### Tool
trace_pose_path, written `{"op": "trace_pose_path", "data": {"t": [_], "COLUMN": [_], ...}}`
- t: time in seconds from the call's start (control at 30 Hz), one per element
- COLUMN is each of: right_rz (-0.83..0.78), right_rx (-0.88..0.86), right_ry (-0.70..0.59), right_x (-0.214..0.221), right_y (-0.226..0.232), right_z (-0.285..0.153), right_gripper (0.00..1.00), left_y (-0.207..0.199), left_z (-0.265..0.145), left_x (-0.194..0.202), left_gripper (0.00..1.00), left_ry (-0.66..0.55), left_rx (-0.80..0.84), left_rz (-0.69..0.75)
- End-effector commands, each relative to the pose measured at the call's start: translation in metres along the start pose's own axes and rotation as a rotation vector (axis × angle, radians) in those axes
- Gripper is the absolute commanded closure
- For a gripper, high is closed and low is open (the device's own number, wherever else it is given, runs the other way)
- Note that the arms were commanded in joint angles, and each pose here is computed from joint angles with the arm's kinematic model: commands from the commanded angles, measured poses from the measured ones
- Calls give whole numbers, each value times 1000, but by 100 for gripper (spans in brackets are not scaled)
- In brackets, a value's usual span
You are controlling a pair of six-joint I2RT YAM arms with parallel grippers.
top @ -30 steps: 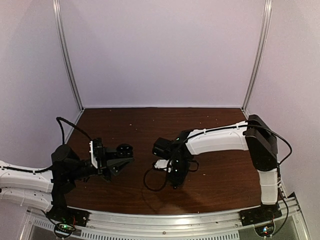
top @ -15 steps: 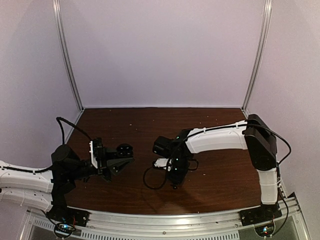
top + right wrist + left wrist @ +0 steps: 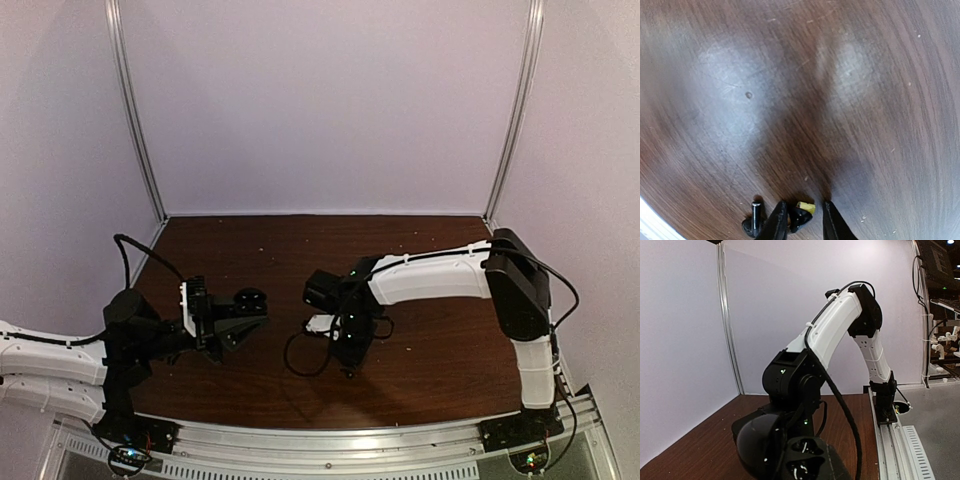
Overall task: Insert the wireless bluetooth earbuds into the charging case
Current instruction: Pick up the left earbud from the center of the board, then insert the left earbud into the left side groove of the charging case.
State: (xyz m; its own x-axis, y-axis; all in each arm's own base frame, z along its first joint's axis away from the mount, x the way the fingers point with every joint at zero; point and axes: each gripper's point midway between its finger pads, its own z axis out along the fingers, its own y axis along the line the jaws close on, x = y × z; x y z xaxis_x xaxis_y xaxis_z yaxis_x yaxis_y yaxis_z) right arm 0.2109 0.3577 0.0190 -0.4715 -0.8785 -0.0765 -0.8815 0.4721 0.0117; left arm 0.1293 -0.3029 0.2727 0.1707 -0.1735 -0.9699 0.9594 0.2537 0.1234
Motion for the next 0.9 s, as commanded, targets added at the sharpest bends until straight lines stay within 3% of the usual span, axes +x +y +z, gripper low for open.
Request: {"op": "trace_pose_path", "data": {"t": [0.0,0.2,0.6,0.87], "right_rz": [-1,1,63,98], "right_rx": [5,14,37,141], "right_ry": [36,18,-209,-519], "right_x": [5,2,-26,-53], "right_y": [-1,-2,-16,-36], "right_z": [17,9,-42,-123], "right_gripper": [77,82,89,90], "left_y": [2,3,11,20], "left_z": [0,-1,-2,-1], "left_x": [-9,-10,-11,-13], "left_gripper": [85,85,85,85], "left_ry": [-30,-33,-43,-74], "left_rx": [-4,-8,-60,-91], "left_rz": [27,28,14,-19]}}
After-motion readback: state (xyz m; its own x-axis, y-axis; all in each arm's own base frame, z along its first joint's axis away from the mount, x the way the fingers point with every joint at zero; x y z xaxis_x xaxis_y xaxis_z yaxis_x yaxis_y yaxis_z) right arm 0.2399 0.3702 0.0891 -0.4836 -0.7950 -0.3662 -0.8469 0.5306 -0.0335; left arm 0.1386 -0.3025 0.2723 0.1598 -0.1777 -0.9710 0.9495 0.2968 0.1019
